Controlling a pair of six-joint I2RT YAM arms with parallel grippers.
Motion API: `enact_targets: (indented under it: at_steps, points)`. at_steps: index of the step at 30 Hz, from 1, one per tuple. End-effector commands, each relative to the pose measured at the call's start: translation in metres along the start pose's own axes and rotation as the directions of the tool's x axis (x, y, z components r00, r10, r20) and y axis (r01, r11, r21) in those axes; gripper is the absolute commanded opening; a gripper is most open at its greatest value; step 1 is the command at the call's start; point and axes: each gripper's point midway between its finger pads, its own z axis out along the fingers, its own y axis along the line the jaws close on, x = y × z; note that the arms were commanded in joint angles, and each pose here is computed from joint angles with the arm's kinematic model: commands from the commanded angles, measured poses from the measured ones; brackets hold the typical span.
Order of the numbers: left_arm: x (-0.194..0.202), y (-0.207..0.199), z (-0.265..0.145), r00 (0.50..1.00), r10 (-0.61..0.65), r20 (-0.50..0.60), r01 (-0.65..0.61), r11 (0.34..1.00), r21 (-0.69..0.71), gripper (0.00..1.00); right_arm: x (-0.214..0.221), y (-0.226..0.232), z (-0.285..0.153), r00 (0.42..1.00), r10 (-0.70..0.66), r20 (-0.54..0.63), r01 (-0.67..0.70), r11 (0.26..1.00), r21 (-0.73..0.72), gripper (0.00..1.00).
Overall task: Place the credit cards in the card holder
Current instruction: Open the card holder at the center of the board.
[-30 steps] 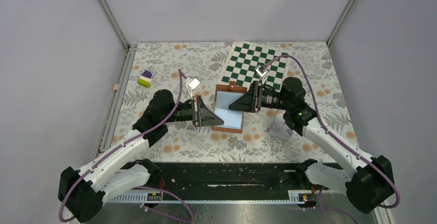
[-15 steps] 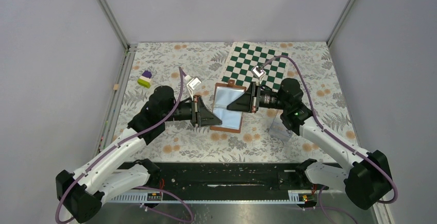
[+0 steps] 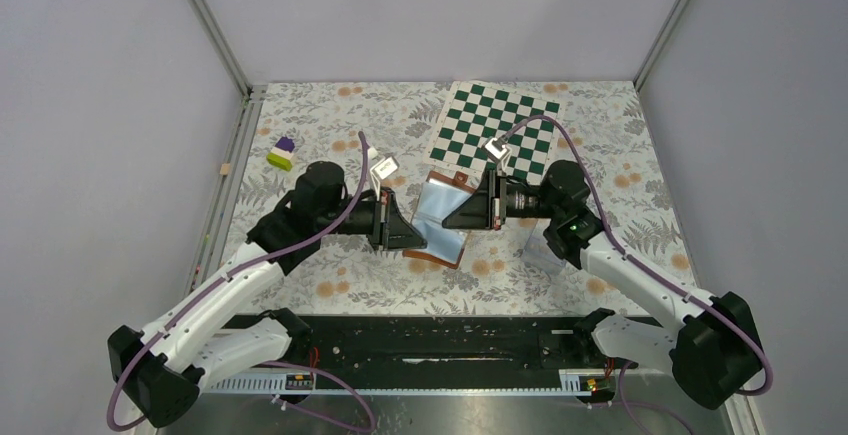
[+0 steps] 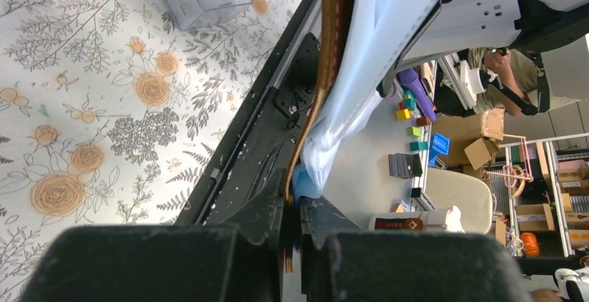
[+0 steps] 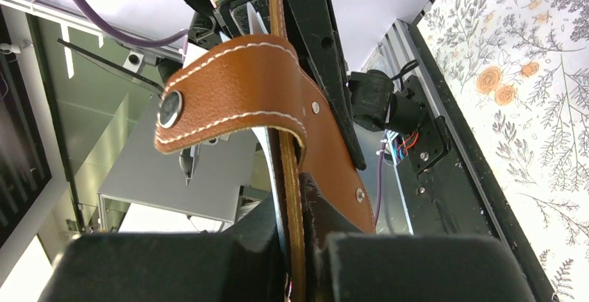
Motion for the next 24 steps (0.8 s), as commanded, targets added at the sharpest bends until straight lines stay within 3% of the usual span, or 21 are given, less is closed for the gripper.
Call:
enact_targets:
  at_steps: [1, 8, 13, 17, 24]
  points:
    - [-0.003, 0.024, -0.002, 1.000, 0.015, 0.017, -0.013, 0.993, -0.115, 0.00, 0.014, 0.040, 0.003, 0.992, -0.082, -0.094, 0.070, 0.990, -0.119, 0.01]
    - [-0.004, 0.048, -0.003, 0.999, 0.022, 0.023, -0.016, 0.972, -0.235, 0.01, 0.020, 0.045, -0.002, 0.992, -0.094, -0.087, 0.081, 0.987, -0.139, 0.00]
    - [-0.020, 0.050, -0.010, 0.995, 0.076, 0.070, -0.052, 0.954, -0.294, 0.23, 0.015, 0.032, 0.003, 0.995, -0.060, -0.074, 0.053, 0.994, -0.097, 0.00]
    - [-0.035, 0.054, -0.026, 0.985, 0.127, 0.119, -0.072, 0.921, -0.383, 0.52, 0.009, 0.027, 0.007, 0.997, -0.029, -0.064, 0.024, 0.996, -0.089, 0.00]
    - [-0.058, 0.026, -0.066, 0.934, 0.256, 0.248, -0.129, 0.891, -0.436, 0.74, -0.001, -0.010, 0.013, 1.000, 0.013, -0.001, -0.013, 0.998, 0.057, 0.00]
